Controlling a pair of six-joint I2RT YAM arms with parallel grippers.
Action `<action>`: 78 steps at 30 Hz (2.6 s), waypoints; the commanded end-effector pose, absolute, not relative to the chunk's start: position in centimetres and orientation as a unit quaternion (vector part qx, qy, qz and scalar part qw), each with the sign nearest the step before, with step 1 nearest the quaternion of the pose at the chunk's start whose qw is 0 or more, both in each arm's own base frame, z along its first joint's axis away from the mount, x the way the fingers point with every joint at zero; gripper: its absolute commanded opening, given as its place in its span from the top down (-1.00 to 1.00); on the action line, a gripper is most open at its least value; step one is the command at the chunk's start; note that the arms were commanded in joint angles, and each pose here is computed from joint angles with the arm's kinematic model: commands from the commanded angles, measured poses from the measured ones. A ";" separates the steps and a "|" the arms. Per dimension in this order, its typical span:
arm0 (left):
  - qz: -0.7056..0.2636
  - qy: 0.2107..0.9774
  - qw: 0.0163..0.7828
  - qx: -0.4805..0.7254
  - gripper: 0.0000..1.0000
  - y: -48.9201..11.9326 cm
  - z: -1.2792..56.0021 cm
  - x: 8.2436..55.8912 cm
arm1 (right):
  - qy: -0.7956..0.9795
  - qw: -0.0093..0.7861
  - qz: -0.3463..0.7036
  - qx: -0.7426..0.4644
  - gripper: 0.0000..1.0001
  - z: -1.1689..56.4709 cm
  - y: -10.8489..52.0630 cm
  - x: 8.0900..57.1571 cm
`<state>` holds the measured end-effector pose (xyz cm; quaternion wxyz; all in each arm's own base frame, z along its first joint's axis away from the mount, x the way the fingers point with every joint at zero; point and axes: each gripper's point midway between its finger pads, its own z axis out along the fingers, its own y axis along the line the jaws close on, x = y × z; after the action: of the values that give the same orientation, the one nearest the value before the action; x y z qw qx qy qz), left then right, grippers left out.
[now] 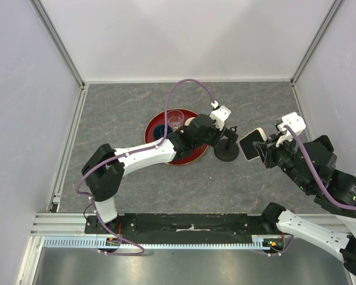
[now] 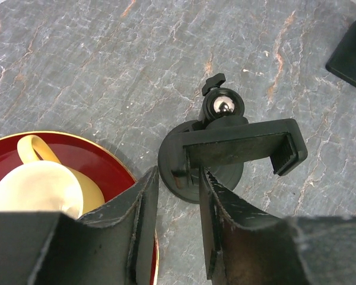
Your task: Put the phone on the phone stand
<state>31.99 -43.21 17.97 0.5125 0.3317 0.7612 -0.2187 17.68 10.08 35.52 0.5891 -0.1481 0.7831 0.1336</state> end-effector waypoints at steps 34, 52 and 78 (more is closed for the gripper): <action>-0.372 0.640 0.426 0.520 0.95 -41.7 20.9 25.5 | 0.602 0.579 0.246 -0.492 1.00 32.2 22.8 16.6; -0.413 0.587 0.395 0.573 0.95 -41.7 21.2 20.9 | 0.590 0.547 0.282 -0.523 1.00 28.8 25.0 21.2; -0.429 0.556 0.367 0.609 0.95 -41.1 19.2 19.4 | 0.598 0.542 0.196 -0.557 1.00 25.0 21.0 23.5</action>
<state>23.33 -41.35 18.56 0.4042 0.5761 0.5999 -0.3807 19.08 23.07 23.54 0.4691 -0.5698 0.6026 0.3036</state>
